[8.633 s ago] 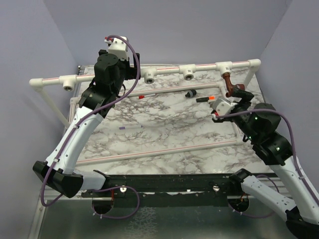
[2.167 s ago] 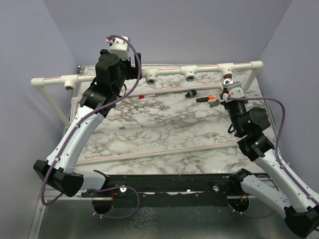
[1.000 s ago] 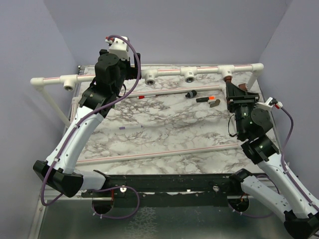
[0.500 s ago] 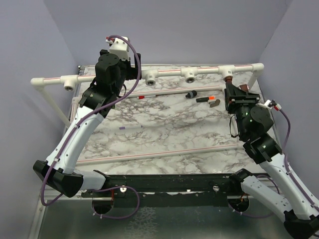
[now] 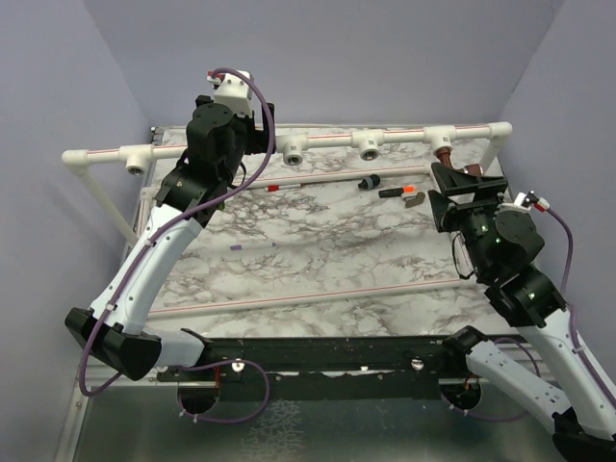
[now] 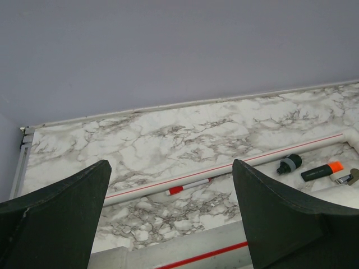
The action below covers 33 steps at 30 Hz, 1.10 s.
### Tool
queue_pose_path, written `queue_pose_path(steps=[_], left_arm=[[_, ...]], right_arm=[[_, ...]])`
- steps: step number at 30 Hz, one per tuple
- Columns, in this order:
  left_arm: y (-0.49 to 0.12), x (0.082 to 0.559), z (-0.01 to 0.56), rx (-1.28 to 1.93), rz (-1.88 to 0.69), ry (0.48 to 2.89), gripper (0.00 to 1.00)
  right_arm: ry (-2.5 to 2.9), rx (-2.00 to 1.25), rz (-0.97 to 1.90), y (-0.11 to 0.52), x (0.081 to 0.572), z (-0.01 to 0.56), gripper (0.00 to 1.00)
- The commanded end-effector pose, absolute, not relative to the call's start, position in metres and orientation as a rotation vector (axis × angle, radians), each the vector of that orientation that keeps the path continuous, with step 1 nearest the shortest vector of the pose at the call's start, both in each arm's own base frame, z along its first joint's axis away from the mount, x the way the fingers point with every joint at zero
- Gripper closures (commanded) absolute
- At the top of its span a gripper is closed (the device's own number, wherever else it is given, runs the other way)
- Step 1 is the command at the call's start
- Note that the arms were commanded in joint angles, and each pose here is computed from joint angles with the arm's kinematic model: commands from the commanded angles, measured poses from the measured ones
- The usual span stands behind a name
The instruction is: Install the water faucets
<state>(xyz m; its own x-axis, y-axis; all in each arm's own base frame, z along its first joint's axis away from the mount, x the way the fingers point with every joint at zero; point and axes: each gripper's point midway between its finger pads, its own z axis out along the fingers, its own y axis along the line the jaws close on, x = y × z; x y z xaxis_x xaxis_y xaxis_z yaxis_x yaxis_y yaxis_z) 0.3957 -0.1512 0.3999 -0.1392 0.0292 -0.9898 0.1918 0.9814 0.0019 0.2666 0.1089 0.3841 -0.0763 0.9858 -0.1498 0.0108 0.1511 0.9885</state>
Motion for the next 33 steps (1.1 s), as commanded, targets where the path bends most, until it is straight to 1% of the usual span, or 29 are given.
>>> queue_pose_path(steps=[1, 7, 16, 21, 25, 29, 33], left_arm=[[-0.179, 0.381, 0.298, 0.380, -0.147, 2.014, 0.09], [-0.180, 0.381, 0.297, 0.386, -0.152, 2.016, 0.09], [-0.181, 0.382, 0.296, 0.388, -0.150, 2.022, 0.09], [-0.181, 0.383, 0.295, 0.387, -0.147, 2.023, 0.09], [-0.181, 0.383, 0.295, 0.389, -0.147, 2.024, 0.09], [-0.181, 0.383, 0.295, 0.389, -0.147, 2.023, 0.09], [-0.182, 0.383, 0.296, 0.390, -0.151, 2.023, 0.09]], right_arm=[[1.411, 1.004, 1.016, 0.096, 0.253, 0.382, 0.18], [1.454, 0.903, 0.816, 0.072, 0.239, 0.383, 0.19], [1.395, 0.512, 0.452, 0.035, 0.220, 0.414, 0.22], [1.343, 0.177, 0.270, 0.036, 0.213, 0.434, 0.21], [1.332, -0.046, 0.059, 0.029, 0.209, 0.441, 0.19], [1.320, -0.260, -0.140, 0.024, 0.206, 0.443, 0.17], [1.339, -0.565, -0.315, 0.029, 0.205, 0.432, 0.18]])
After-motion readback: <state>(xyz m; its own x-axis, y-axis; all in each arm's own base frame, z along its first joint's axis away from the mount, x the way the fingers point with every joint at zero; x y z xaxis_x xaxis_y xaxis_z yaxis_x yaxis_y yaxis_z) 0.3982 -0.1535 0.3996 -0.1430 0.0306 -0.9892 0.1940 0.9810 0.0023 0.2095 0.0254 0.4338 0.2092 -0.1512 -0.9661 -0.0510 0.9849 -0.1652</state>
